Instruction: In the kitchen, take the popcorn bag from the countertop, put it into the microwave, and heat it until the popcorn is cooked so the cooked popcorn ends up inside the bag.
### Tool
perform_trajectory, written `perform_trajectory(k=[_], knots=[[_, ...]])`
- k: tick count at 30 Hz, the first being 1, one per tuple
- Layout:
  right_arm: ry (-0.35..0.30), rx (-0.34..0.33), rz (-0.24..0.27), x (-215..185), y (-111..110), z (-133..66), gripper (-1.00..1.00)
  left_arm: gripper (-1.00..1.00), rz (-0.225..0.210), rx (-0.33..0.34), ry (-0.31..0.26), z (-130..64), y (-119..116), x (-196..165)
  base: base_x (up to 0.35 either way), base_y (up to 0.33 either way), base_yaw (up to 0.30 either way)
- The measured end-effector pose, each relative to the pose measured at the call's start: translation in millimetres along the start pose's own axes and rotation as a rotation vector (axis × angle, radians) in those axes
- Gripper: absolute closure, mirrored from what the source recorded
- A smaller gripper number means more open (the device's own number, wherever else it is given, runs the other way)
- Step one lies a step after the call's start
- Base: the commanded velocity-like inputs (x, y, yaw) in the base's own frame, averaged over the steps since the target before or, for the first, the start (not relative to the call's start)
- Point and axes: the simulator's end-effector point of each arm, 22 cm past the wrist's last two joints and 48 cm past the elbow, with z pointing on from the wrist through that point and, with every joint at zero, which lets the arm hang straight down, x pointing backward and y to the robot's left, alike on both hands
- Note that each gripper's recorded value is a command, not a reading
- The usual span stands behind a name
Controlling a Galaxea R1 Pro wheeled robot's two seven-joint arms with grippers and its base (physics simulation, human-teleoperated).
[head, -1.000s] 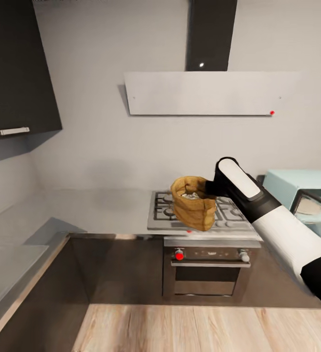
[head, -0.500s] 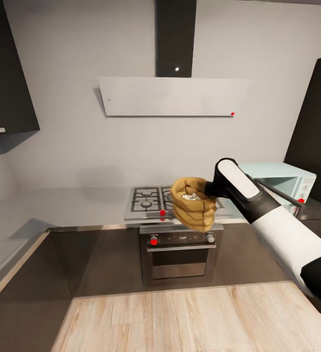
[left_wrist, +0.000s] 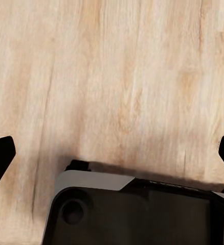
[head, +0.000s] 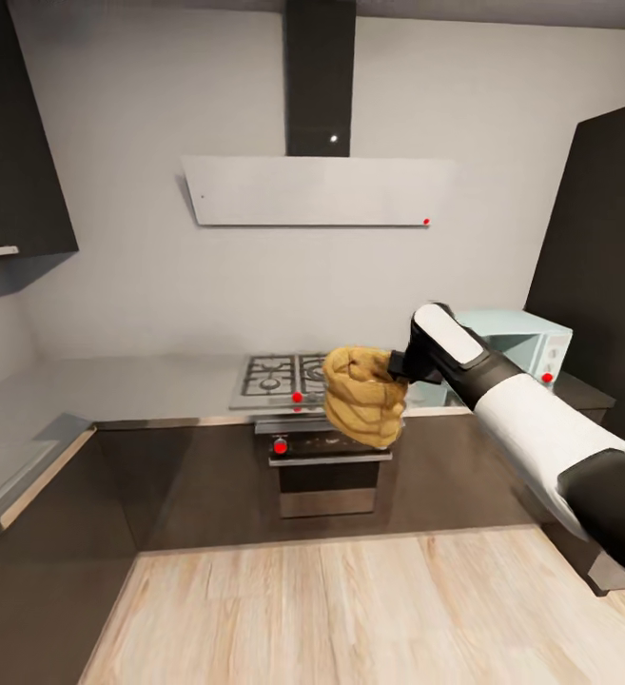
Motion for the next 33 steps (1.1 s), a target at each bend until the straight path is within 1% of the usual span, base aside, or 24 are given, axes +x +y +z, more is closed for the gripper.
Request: perform_trajectory(k=[1,3,6,8,10,12,17,24,27,30,33], knots=[[-0.010,0.007,-0.027,0,2,7.0,1.00,-1.00,0.000,0.000,0.000,0.0,0,0,-0.306,-0.213,0.000],[-0.005,-0.003,-0.035,-3,6,13.2,1.00,-1.00,0.000,0.000,0.000,0.0,0,0,-0.306,-0.213,0.000],[-0.035,-0.026,-0.031,-31,5,6.9,1.00,-1.00,0.000,0.000,0.000,-0.1,0,0,-0.306,-0.213,0.000],[-0.053,-0.028,-0.035,-39,4,4.2,1.00,-1.00,0.000,0.000,0.000,-0.1,0,0,-0.306,-0.213,0.000],[-0.056,-0.035,-0.039,-39,9,3.3,1.00,-1.00,0.000,0.000,0.000,0.0,0,0,-0.306,-0.213,0.000],[-0.054,-0.049,-0.047,-36,20,1.7,1.00,-1.00,0.000,0.000,0.000,0.0,0,0,-0.306,-0.213,0.000],[-0.053,-0.079,-0.070,-33,37,-2.9,1.00,-1.00,-0.002,0.000,0.000,0.0,0,0,-0.306,-0.213,0.000],[-0.054,-0.077,-0.078,-32,38,-3.3,1.00,-1.00,-0.002,0.000,-0.003,0.4,0,-2,-0.304,-0.214,0.000],[-0.060,-0.081,-0.079,-34,41,-6.5,1.00,-1.00,-0.002,0.000,-0.003,0.5,0,-2,-0.303,-0.214,0.000],[-0.075,-0.085,-0.079,-43,43,-13.8,1.00,-1.00,-0.002,0.000,-0.003,0.5,0,-2,-0.303,-0.214,0.000],[-0.075,-0.087,-0.077,-43,43,-13.9,1.00,-1.00,-0.002,0.000,-0.003,0.5,0,-2,-0.304,-0.213,0.000]])
